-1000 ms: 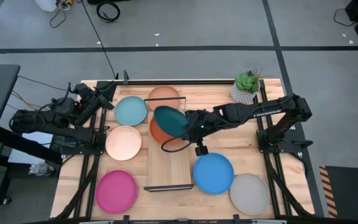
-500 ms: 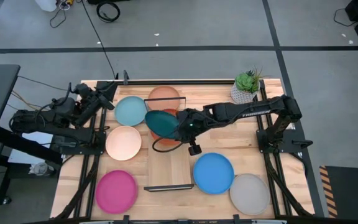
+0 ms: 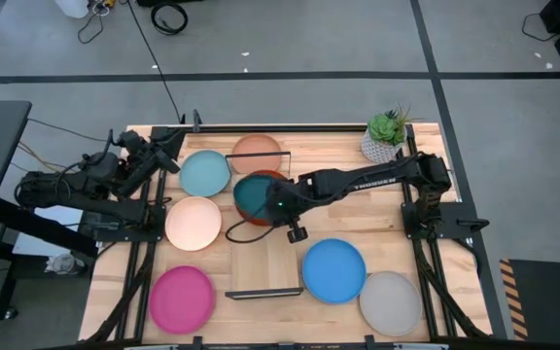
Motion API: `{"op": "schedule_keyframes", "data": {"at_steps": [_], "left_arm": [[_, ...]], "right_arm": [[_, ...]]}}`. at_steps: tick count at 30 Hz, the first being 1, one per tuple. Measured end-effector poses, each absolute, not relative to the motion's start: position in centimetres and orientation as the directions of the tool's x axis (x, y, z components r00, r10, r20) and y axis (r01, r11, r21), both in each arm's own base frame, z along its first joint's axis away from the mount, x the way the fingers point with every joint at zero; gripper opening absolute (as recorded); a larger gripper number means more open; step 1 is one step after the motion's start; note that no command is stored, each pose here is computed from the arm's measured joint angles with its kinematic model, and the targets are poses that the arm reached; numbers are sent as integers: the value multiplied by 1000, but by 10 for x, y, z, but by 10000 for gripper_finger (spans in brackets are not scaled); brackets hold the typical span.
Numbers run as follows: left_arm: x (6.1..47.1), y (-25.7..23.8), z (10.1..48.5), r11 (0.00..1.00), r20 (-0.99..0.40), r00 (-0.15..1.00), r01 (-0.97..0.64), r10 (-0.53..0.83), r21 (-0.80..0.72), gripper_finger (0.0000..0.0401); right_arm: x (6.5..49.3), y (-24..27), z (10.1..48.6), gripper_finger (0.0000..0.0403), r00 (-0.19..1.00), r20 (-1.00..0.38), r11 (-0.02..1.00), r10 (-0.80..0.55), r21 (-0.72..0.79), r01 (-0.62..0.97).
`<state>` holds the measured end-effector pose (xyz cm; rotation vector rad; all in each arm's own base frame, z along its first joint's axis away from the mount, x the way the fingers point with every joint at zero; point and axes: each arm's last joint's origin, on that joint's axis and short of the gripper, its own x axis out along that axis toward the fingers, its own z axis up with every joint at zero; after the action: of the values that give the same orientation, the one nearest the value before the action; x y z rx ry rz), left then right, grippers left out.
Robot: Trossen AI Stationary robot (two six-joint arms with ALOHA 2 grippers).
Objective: Place and stack plates onto a shelf
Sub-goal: Stack the dark green plate on top of the orange plate on the shelf, then put the light brown plate on the shelf
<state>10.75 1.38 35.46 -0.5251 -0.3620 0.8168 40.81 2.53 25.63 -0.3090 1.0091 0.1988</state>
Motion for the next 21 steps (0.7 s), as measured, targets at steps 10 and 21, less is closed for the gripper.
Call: {"op": "schedule_keyframes", "data": {"at_steps": [10, 21], "left_arm": [[108, 14, 354, 573, 97, 637, -604, 765, -554, 125], [109, 13, 352, 608, 94, 680, -574, 727, -549, 125]], "right_arm": [[409, 26, 254, 80, 514, -857, 967, 33, -104, -235], [401, 22, 286, 116, 521, -854, 981, 8, -95, -171]]}}
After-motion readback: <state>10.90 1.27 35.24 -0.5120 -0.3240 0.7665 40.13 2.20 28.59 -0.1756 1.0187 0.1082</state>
